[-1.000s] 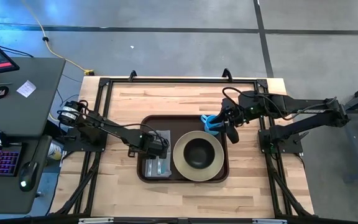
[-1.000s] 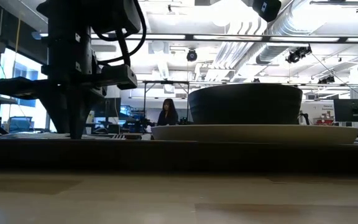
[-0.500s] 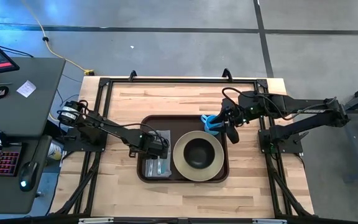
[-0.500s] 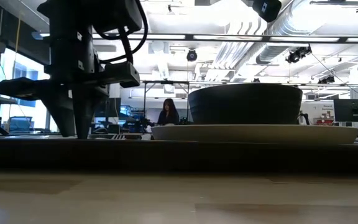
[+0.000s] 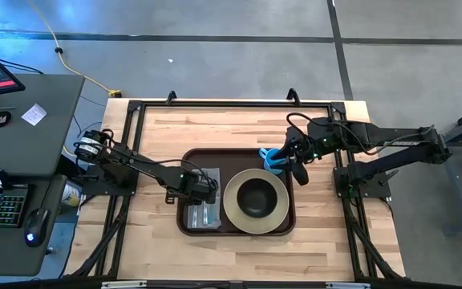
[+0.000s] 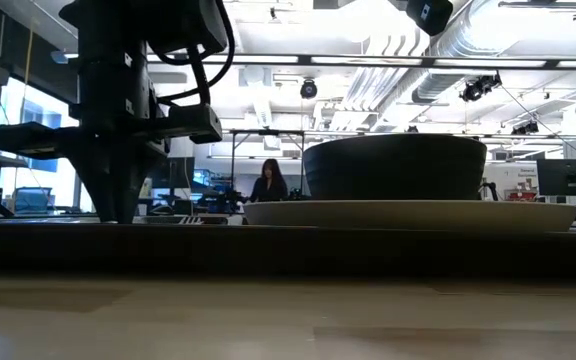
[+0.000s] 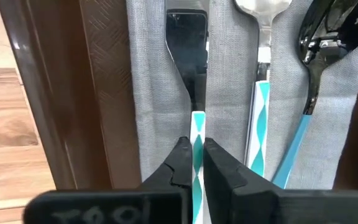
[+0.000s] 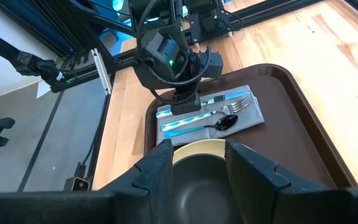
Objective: Set up tray
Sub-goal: Put the blue patterned knife on the gray napkin to the left of the blue patterned fork, then return to Home Position
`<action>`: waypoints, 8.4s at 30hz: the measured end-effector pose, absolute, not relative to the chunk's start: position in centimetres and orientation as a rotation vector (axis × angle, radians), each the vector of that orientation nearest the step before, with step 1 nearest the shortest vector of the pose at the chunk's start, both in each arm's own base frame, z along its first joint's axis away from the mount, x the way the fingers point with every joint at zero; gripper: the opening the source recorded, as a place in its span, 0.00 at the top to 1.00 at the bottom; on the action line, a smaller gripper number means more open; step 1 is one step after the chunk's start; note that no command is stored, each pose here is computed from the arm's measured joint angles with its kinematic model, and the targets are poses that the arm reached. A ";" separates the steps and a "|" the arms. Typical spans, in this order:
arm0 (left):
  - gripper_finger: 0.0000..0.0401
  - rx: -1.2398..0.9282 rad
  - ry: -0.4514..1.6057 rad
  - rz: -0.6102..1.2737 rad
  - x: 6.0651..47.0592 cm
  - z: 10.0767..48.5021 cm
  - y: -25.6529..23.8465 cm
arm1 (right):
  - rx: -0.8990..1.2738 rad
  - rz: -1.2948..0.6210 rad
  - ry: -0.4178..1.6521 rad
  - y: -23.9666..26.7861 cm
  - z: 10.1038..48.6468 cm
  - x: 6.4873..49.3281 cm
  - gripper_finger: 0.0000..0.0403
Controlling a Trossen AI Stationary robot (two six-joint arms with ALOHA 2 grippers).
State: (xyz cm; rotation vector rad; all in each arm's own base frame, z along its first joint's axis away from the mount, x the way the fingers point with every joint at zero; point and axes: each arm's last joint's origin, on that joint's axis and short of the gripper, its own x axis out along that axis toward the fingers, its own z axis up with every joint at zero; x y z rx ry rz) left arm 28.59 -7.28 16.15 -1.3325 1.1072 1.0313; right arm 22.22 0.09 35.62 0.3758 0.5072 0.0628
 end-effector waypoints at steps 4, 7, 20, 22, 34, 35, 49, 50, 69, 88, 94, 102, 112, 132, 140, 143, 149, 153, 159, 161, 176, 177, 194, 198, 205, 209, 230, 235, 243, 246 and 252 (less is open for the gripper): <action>0.83 -1.337 1.109 1.032 28.6 16.1 -7.3 | 0.376 0.063 0.507 0.1 35.6 22.2 0.65; 0.76 -1.340 1.114 1.032 28.6 16.1 -7.3 | 0.376 0.063 0.507 0.1 35.6 22.2 0.65; 0.77 -1.349 1.106 1.015 28.7 16.2 -7.3 | 0.380 0.062 0.507 0.1 35.6 22.2 0.65; 0.78 -1.355 1.102 1.007 28.8 16.2 -7.4 | 0.380 0.063 0.508 0.1 35.6 22.2 0.65; 0.78 -1.362 1.148 0.987 28.7 16.2 -7.5 | 0.380 0.071 0.508 0.1 35.6 22.2 0.65; 0.78 -1.363 1.149 0.987 28.7 16.2 -7.5 | 0.380 0.071 0.508 0.1 35.6 22.2 0.65; 0.65 -1.355 1.176 1.018 28.4 16.1 -7.4 | 0.381 0.076 0.508 0.1 35.7 22.2 0.65; 0.62 -1.355 1.175 1.019 28.4 16.1 -7.4 | 0.381 0.077 0.508 0.1 35.7 22.2 0.65; 0.55 -1.376 1.110 1.020 28.3 16.9 -7.3 | 0.402 0.072 0.509 0.1 35.7 22.2 0.65; 0.62 -1.087 0.719 0.864 23.8 25.5 -5.0 | 0.461 -0.007 0.502 -1.2 35.8 21.6 0.66; 0.65 -0.830 0.436 0.660 23.7 29.4 -4.4 | 0.493 -0.061 0.425 -2.5 36.8 20.6 0.74; 0.75 -0.666 0.178 0.326 23.9 34.5 -1.5 | 0.507 -0.092 0.273 -3.7 38.5 19.2 0.93; 0.95 -0.533 0.092 0.082 21.6 37.3 2.3 | 0.572 -0.165 0.254 -4.5 38.7 18.1 0.98; 0.88 -0.559 -0.065 0.130 13.6 31.8 1.8 | 0.648 -0.414 0.176 -3.3 38.5 14.9 1.00; 0.95 -0.606 -0.105 0.144 11.4 28.5 1.6 | 0.852 -0.324 0.009 -1.9 31.8 15.1 1.00; 0.90 -0.639 -0.148 0.194 10.6 27.6 1.7 | 0.943 -0.303 -0.075 -1.5 29.3 14.6 1.00; 0.93 -0.708 -0.160 0.199 9.7 25.0 1.6 | 1.027 -0.295 -0.201 -0.9 26.3 13.0 1.00; 0.95 -0.746 -0.152 0.187 9.5 23.0 1.5 | 1.026 -0.318 -0.213 -0.8 25.8 12.1 1.00; 0.88 -0.851 -0.114 0.220 10.1 19.9 1.6 | 1.014 -0.326 -0.219 -0.8 25.8 11.4 1.00; 0.90 -0.868 -0.134 0.211 10.4 19.2 1.7 | 1.027 -0.322 -0.209 -0.7 25.8 11.2 1.00; 0.95 -0.893 -0.151 0.155 10.7 17.6 1.2 | 1.083 -0.287 -0.282 -0.8 26.4 11.1 1.00; 0.95 -0.891 -0.148 0.144 10.7 17.6 1.1 | 1.084 -0.287 -0.298 -0.8 26.5 11.1 1.00; 0.93 -0.774 -0.007 0.161 10.7 16.4 0.1 | 1.011 -0.331 -0.304 -0.9 26.5 11.1 1.00; 0.81 -0.718 0.028 0.172 10.7 16.1 0.1 | 1.021 -0.309 -0.275 -0.8 25.5 11.3 1.00; 0.70 -0.572 0.071 0.180 10.7 15.8 0.1 | 1.126 -0.193 -0.383 -0.7 19.8 11.6 1.00; 0.70 -0.535 0.075 0.180 10.7 15.8 0.1 | 1.071 -0.189 -0.367 -0.6 19.2 11.6 1.00; 0.72 -0.172 0.106 0.161 10.7 15.7 0.1 | 0.312 -0.233 -0.015 -0.3 16.7 11.9 1.00; 0.72 -0.172 0.106 0.161 10.7 15.7 0.1 | 0.226 -0.242 0.077 -0.3 15.9 11.8 1.00; 0.72 -0.172 0.106 0.161 10.7 15.7 0.1 | 0.224 -0.244 0.093 -0.3 15.7 11.8 1.00; 0.72 -0.172 0.106 0.161 10.7 15.7 0.1 | 0.225 -0.244 0.093 -0.3 15.7 11.8 1.00; 0.72 -0.173 0.106 0.160 10.7 15.7 0.1 | 0.225 -0.244 0.092 -0.3 15.7 11.8 1.00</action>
